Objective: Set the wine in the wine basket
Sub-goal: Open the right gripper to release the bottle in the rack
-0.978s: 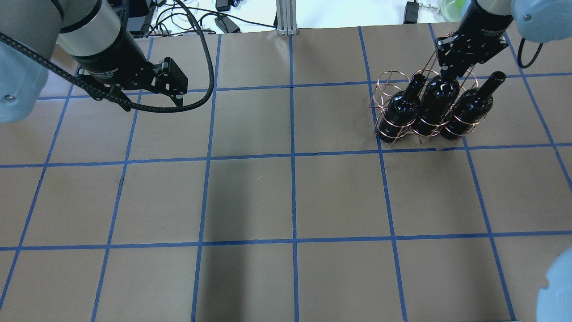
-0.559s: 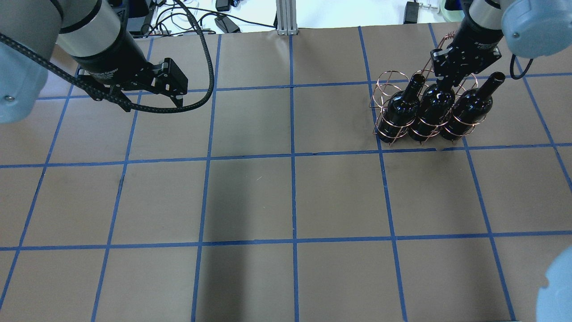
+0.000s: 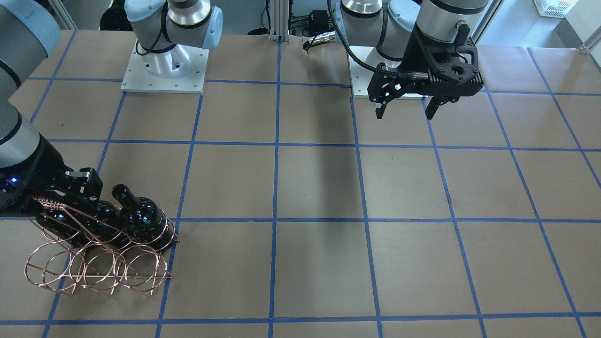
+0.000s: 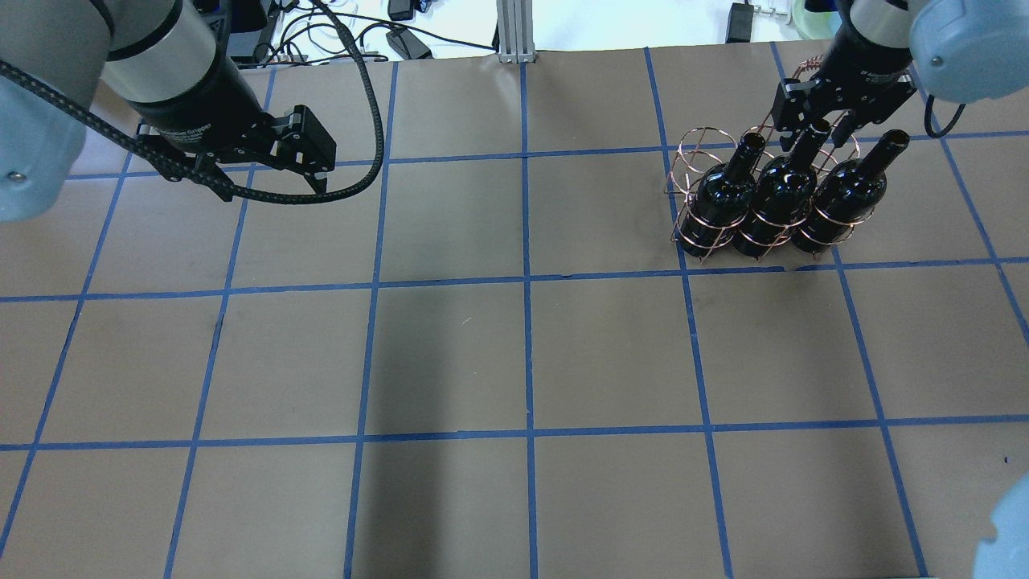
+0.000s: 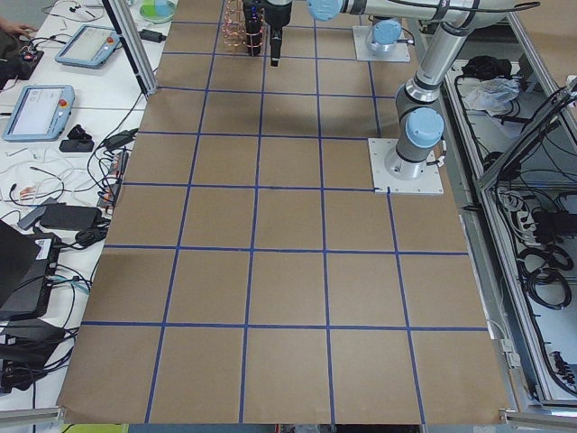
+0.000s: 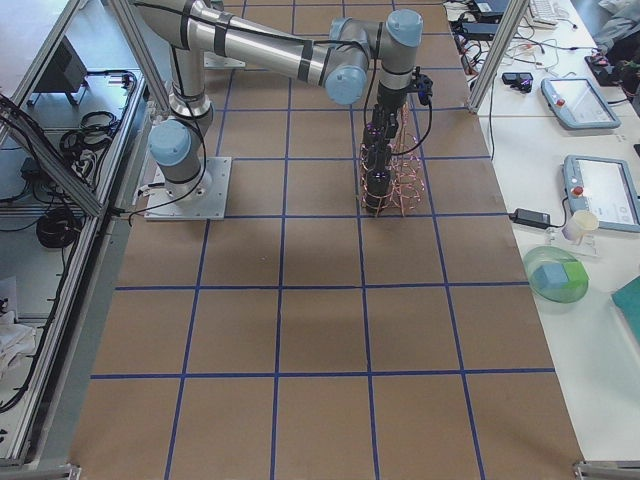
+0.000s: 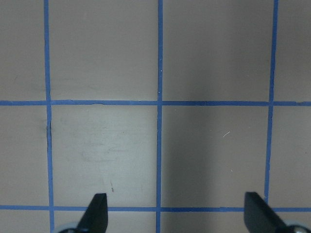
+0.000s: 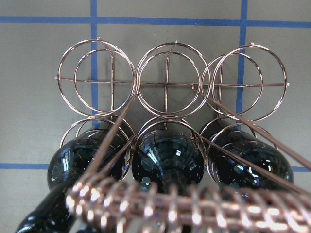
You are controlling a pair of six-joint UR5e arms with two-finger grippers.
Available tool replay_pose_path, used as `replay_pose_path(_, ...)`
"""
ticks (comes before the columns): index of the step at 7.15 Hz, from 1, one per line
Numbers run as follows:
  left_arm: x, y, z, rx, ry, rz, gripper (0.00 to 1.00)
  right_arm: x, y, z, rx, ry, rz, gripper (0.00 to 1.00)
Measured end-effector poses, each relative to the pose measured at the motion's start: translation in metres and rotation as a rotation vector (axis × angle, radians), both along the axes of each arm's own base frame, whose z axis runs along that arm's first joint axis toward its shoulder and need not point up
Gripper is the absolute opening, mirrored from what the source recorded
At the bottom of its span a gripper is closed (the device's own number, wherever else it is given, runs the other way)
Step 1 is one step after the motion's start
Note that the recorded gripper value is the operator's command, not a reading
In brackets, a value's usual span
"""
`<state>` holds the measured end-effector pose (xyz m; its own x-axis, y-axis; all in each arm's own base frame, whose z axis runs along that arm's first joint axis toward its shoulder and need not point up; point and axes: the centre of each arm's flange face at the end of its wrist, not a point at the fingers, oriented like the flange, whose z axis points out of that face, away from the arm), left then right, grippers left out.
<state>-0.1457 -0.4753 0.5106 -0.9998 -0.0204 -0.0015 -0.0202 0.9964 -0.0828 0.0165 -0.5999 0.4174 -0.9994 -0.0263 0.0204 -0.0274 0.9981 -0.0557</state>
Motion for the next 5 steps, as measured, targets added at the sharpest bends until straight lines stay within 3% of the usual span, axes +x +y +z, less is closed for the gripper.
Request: replay_pose_path(5,0.006,-0.002,0.002,-0.008,-0.01,0.002,1.0,0.022,0.084,0.097,-0.027,-0.003,-0.002,1.0)
